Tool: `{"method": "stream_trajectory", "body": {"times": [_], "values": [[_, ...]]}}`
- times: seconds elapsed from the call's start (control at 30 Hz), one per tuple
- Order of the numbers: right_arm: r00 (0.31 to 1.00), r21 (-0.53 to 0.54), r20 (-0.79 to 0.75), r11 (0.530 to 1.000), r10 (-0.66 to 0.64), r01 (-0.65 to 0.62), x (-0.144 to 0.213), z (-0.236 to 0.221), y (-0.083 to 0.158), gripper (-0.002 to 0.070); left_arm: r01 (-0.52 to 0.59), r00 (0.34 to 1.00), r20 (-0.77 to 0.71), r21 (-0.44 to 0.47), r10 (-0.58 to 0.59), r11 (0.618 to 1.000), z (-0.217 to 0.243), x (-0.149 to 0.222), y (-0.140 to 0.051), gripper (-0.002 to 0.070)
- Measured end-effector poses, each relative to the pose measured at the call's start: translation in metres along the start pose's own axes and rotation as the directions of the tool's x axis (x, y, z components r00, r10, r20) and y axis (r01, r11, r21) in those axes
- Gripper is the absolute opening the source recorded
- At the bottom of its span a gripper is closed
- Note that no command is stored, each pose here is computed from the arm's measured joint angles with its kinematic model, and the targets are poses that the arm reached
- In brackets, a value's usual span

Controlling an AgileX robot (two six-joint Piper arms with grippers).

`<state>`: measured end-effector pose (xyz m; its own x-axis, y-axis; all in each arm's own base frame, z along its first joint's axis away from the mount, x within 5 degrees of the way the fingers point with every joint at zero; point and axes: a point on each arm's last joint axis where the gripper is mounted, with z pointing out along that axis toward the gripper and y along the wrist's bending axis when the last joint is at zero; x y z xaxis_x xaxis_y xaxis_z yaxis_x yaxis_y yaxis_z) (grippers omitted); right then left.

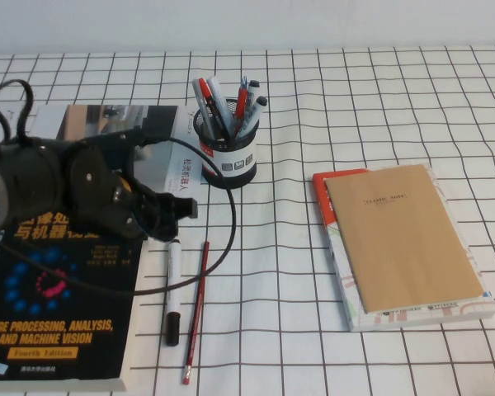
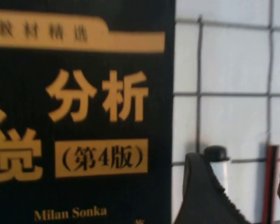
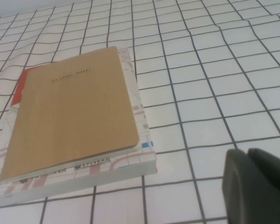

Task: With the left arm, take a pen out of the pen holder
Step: 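Take a marker out of the pen holder and lay it on the table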

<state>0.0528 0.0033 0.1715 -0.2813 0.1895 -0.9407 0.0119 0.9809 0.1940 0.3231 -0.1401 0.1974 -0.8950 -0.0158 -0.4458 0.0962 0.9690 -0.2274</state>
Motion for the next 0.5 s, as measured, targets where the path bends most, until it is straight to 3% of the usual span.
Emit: {"method": "stream_trajectory", "body": {"times": [0.1,0.2,0.37,0.5], "values": [[1.000,0.000,0.000,1.000,0.000,0.000,0.000,0.000,0.000,-0.0017,-0.022,0.991,0.134,0.036,0.017,0.999,-0.034,-0.007,-0.005,0.0310],[1.000,0.000,0.000,1.000,0.000,0.000,0.000,0.000,0.000,-0.0017,-0.114,0.946,0.315,0.088,0.081,0.990,-0.072,-0.002,-0.015,0.0291],[1.000,0.000,0.000,1.000,0.000,0.000,0.000,0.000,0.000,-0.0017,-0.295,0.763,0.620,0.081,0.183,0.952,-0.138,0.038,-0.009,0.0082],[1.000,0.000,0.000,1.000,0.000,0.000,0.000,0.000,0.000,-0.0016,-0.381,0.635,0.731,0.017,0.248,0.924,-0.171,0.081,0.011,0.0017]]}}
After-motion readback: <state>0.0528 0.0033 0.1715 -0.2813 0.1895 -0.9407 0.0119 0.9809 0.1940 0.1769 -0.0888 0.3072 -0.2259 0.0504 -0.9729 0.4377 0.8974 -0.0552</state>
